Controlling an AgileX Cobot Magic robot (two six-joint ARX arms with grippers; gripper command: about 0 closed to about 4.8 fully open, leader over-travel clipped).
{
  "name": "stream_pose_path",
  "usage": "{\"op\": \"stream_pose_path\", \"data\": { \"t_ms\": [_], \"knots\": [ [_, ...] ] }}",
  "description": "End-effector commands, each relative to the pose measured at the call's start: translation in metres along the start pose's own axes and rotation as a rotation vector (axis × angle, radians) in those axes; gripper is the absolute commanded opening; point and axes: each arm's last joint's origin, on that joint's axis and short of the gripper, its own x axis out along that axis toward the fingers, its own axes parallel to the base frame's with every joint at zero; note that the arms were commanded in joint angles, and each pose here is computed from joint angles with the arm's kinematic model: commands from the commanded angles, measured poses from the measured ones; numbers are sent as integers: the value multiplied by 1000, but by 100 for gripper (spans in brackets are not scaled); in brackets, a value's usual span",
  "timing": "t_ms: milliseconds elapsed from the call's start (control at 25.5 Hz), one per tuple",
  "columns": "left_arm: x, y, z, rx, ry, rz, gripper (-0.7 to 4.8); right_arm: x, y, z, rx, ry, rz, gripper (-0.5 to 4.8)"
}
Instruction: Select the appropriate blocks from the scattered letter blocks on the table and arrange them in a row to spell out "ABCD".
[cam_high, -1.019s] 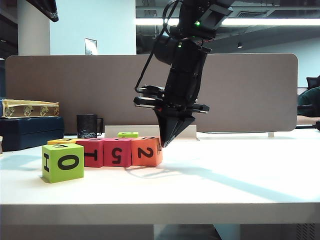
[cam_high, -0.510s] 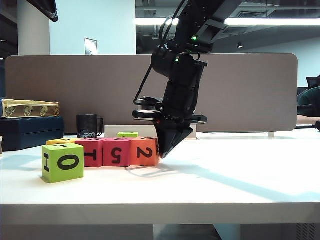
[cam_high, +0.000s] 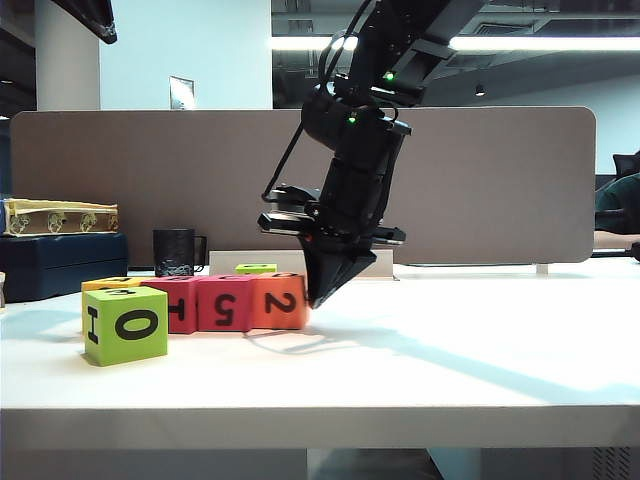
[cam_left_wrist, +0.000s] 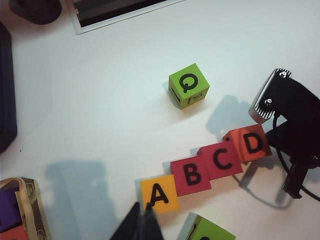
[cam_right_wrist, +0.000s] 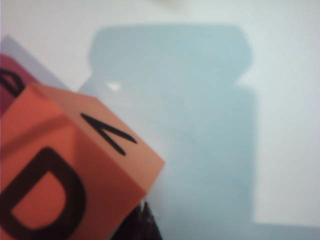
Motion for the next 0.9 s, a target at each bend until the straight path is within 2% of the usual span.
{"op": "stream_pose_path", "data": {
  "t_ms": [39,745,902],
  "knots": [
    [-3,0,1,1,-14,-2,-6,1,2,2,-5,-13,37,-1],
    [-3,0,1,-6,-14,-3,-6,2,5,8,-17,-75,44,-2],
    [-3,0,1,-6,-14,-3,-6,2,8,10,-26,-100,93,-2]
  ]
}}
